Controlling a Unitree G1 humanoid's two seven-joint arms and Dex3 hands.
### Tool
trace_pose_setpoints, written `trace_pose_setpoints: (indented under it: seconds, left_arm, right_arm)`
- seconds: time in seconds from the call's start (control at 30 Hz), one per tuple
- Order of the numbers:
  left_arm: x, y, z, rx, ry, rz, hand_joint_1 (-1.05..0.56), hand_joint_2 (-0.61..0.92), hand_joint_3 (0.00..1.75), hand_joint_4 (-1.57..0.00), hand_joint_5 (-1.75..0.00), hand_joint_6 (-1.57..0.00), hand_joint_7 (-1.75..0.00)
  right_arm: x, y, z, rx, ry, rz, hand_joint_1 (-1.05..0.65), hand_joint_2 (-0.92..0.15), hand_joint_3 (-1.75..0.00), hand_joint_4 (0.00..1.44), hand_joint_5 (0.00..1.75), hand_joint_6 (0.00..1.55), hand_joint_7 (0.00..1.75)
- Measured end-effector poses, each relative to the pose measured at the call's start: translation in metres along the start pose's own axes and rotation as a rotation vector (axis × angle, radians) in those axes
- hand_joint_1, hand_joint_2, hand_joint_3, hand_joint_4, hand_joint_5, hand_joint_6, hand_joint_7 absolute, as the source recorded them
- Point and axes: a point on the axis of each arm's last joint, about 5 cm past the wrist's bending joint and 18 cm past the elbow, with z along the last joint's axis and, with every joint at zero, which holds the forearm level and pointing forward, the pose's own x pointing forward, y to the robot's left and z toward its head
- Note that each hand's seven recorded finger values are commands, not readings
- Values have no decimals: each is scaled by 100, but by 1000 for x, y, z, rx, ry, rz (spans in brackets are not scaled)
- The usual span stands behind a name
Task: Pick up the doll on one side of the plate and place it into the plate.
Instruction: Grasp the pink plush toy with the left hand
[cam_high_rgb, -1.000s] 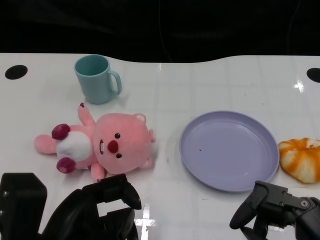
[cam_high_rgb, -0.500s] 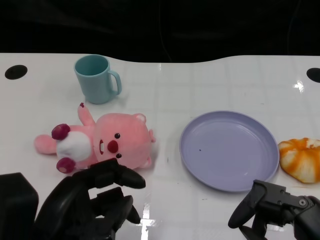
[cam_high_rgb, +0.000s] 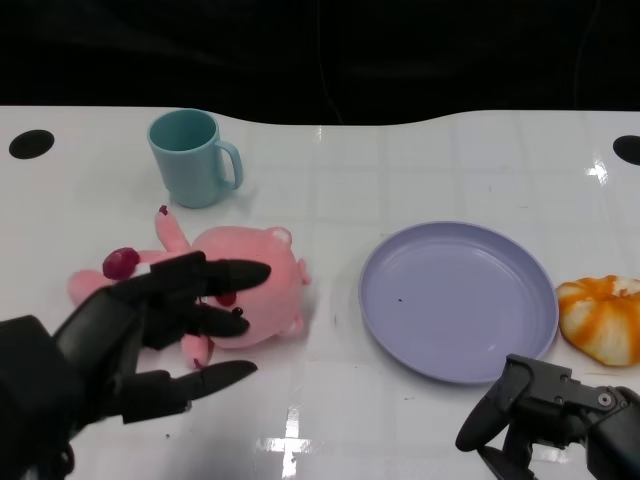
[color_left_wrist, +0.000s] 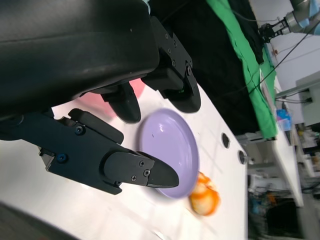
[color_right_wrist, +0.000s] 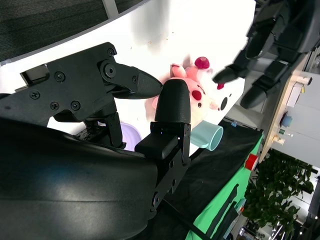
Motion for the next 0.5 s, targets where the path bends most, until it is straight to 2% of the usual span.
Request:
trace_pose_setpoints:
  seconds: [0.17,0.37,0.5]
  left_arm:
    - [6,12,10,185,-7,18,-61,92,7,-4,-67,-30,-10]
    - [15,27,19,415,23,26,-65,92,4,0,-61,-26,-5]
    - [22,32,27,614,58,18,-65,92,2,0,-54,-25,-4]
  right_arm:
    - [0,0,0,1,4,0,-25,-75,-72,64,164,57,133]
    - [0,0,0,0,10,-1,-25,-75,-71,64,164,57,133]
    - [0,0,0,-1,10,-1,-26,-76,-70,64,164,57,133]
